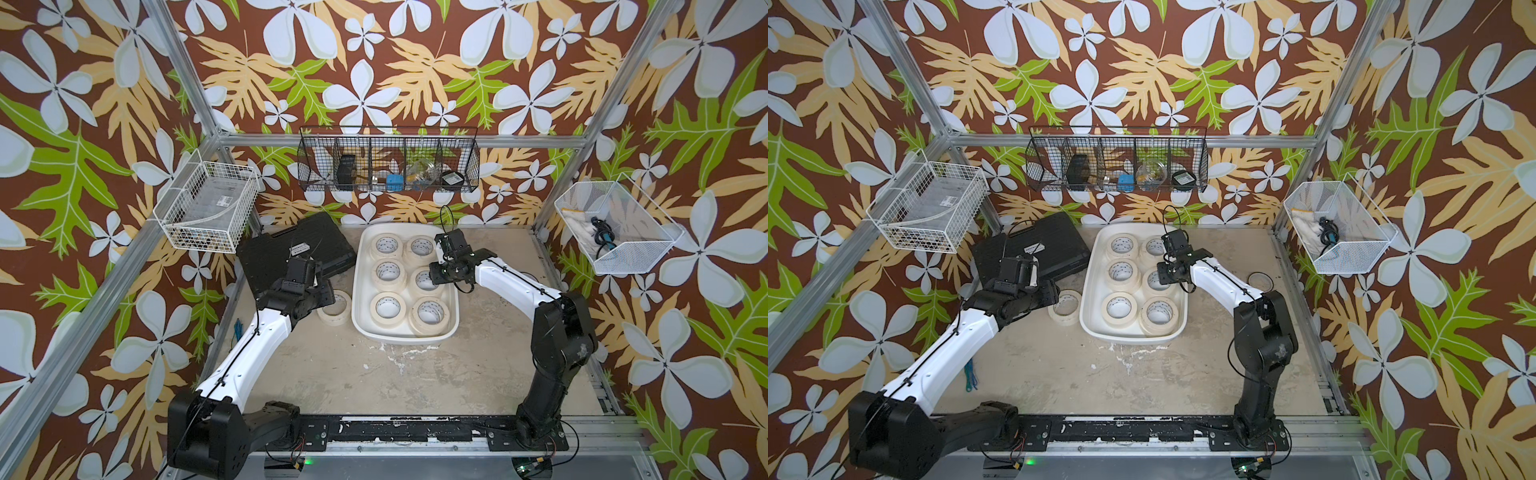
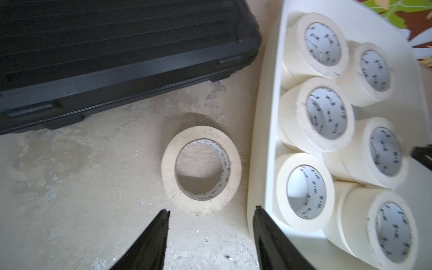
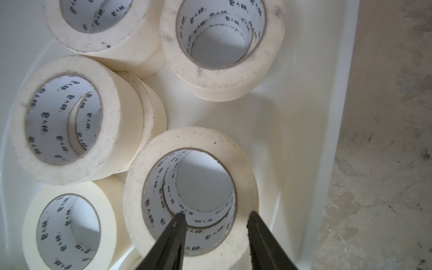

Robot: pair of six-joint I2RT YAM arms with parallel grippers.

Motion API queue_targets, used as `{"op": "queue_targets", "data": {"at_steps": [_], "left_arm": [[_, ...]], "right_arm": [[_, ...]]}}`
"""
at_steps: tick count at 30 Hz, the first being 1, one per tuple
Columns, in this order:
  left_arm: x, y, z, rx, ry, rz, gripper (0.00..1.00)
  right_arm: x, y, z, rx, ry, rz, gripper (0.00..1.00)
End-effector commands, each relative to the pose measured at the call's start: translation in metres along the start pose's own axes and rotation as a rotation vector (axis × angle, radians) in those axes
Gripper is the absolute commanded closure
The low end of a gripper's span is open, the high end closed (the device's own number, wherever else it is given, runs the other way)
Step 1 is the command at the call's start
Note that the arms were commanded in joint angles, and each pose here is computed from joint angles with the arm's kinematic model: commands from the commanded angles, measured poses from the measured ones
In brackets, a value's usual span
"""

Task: Take out the art tape in the storage box
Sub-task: Place the art tape at the center of the board, then pick up the art tape from the storage box.

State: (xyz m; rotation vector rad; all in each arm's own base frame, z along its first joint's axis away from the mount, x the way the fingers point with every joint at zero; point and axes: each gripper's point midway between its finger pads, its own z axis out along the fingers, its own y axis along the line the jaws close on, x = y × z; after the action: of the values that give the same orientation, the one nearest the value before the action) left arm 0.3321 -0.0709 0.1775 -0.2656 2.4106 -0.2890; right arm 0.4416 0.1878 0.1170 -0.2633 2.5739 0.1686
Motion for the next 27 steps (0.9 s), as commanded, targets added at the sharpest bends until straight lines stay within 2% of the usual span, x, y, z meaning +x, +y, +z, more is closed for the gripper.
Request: {"op": "queue_targets", "data": {"at_steps": [1, 10, 15, 23, 27], "left_arm": [[0.0, -0.018, -0.012, 0.08, -0.006, 0.048, 0.38], [0.011, -0.027, -0.014, 0.101, -0.016, 0.102, 0.38], [0.01, -0.037, -0.017, 0.131, -0.014, 0.118, 0.38], [-0.001, -0.057, -0.029, 0.144, -0.04, 0.131, 0.38], [-0.004, -0.08, -0.034, 0.148, -0.037, 0.171, 0.38]], "right_arm": [[0.001, -0.008, 0.006, 0.044, 0.022, -0.031, 0.52], [-0.004, -0.016, 0.029, 0.088, 0.065, -0.056, 0.51], [-0.002, -0.012, 0.039, 0.057, 0.087, -0.051, 0.53], [0.0, -0.006, 0.027, 0.017, 0.077, -0.024, 0.8], [-0.004, -0.001, 0.009, -0.004, 0.044, -0.007, 0.89]]}}
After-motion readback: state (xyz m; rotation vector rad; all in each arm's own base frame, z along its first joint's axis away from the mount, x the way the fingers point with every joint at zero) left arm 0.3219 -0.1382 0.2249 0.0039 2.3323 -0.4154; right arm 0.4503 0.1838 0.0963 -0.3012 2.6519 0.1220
